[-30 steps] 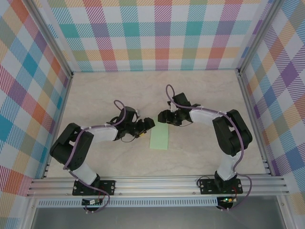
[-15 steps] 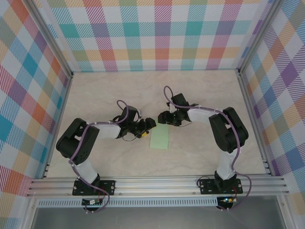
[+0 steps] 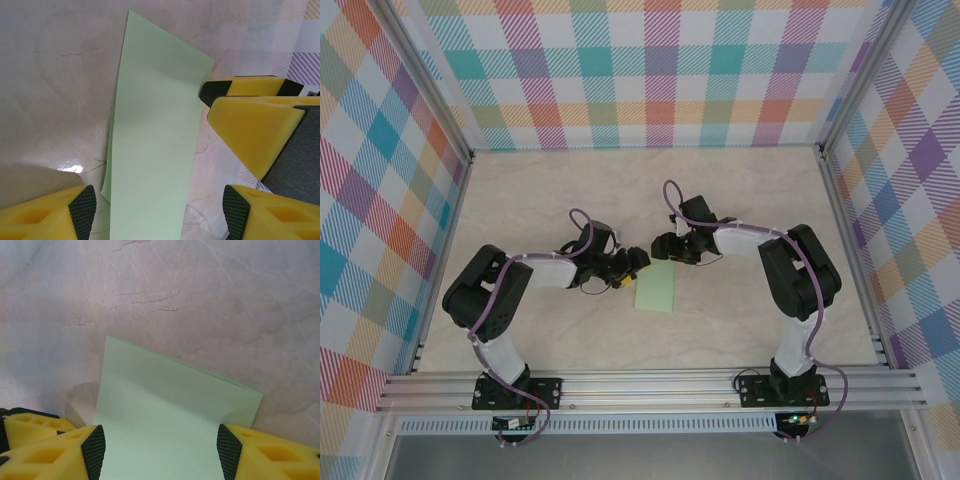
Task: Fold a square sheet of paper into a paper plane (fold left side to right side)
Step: Third fold the triangle at the center of the table.
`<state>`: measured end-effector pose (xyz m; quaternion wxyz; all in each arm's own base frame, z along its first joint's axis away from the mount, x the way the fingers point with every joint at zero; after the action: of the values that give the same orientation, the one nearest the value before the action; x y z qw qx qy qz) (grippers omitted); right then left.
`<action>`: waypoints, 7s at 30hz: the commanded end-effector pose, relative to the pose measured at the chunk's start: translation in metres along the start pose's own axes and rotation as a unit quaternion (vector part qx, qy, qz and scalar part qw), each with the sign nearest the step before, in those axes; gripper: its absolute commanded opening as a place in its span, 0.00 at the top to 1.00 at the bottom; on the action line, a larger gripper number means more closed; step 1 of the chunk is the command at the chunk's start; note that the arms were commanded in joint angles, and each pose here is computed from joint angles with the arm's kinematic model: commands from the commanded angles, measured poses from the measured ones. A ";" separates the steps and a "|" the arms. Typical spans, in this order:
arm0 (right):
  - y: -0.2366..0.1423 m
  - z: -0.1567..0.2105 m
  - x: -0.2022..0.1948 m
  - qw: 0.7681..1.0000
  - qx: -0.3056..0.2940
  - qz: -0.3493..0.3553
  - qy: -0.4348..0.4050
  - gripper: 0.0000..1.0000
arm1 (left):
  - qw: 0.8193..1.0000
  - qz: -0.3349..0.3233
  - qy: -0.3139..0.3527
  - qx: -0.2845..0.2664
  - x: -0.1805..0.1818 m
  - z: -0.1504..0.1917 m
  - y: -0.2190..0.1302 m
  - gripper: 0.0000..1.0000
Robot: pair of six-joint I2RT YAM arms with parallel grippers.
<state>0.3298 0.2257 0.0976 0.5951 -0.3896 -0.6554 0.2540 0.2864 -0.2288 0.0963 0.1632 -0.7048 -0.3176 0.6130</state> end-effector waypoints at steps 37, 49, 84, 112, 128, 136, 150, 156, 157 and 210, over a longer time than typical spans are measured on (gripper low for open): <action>-0.091 0.113 0.006 0.963 -0.122 0.007 -0.238 0.14 | 0.999 -0.031 -0.009 0.024 -0.007 0.021 0.007 0.94; -0.039 0.186 0.042 0.875 -0.119 0.123 -0.453 0.03 | 0.999 -0.033 -0.008 0.026 -0.010 0.023 0.004 0.97; -0.020 0.181 0.047 0.901 -0.027 0.077 -0.425 1.00 | 0.996 -0.072 0.046 0.023 -0.014 0.022 -0.039 0.58; -0.019 0.169 0.036 0.936 0.003 0.041 -0.350 1.00 | 0.987 -0.062 0.111 0.101 -0.020 -0.025 0.056 0.85; -0.036 0.139 0.015 0.969 0.014 0.026 -0.245 1.00 | 0.980 -0.113 0.109 0.124 0.006 -0.013 0.068 0.87; -0.031 0.129 0.004 0.976 0.020 0.049 -0.212 1.00 | 0.979 -0.115 0.114 0.127 0.004 -0.011 0.070 0.88; -0.029 0.115 -0.003 0.980 0.012 0.073 -0.183 1.00 | 0.978 -0.119 0.112 0.131 0.006 -0.009 0.072 0.88; -0.028 0.114 -0.006 0.980 0.013 0.080 -0.182 1.00 | 0.978 -0.119 0.114 0.131 0.005 -0.009 0.073 0.88; -0.028 0.114 -0.007 0.980 0.013 0.083 -0.181 1.00 | 0.977 -0.120 0.114 0.133 0.005 -0.008 0.073 0.88; -0.005 0.128 -0.035 0.973 0.086 0.141 -0.162 1.00 | 0.980 -0.103 0.125 0.115 -0.026 -0.042 0.046 0.72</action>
<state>0.2155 0.2236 0.0860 0.4548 -0.3781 -0.7023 0.3961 0.3316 -0.2823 0.0906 0.3263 -0.7284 -0.2856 0.5305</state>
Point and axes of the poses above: each hand's point on the last joint's axis, 136 mm out from that joint toward the fingers, its own y axis out along the fingers, its own x axis along the line the jaws close on, z = x × y, the point moved 8 cm from there along -y, back along the fingers, and after that the axes turned 10 degrees about y, right-handed, at the moved point
